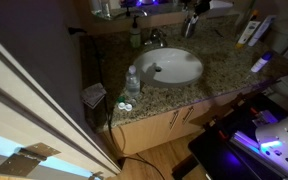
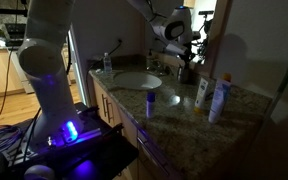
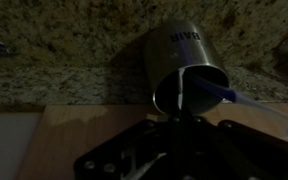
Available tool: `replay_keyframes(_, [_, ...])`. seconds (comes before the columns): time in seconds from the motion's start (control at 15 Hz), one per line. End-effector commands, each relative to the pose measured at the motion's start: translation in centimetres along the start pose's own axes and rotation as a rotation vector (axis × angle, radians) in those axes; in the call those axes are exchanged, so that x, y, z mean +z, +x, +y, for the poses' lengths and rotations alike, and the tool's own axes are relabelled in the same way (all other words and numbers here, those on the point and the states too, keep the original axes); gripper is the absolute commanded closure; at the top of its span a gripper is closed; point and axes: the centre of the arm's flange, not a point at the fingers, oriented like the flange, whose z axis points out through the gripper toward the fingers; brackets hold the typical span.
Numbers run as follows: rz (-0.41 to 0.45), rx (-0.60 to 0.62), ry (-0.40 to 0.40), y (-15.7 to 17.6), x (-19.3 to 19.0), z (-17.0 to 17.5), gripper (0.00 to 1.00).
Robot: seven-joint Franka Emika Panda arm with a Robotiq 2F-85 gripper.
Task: Pick the toothpaste from the silver cup and put it next to the sink
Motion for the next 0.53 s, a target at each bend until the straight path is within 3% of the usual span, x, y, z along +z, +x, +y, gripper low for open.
replay_keyframes(0.0, [-0.001, 0.027, 0.029, -0.5, -1.3, 0.6, 1.00])
replay_keyframes(0.2, [0.012, 0.058, 0.038, 0.6, -4.0, 0.9, 1.00])
replay_keyframes(0.47, [0.035, 0.121, 0.084, 2.3, -10.7, 1.5, 1.00])
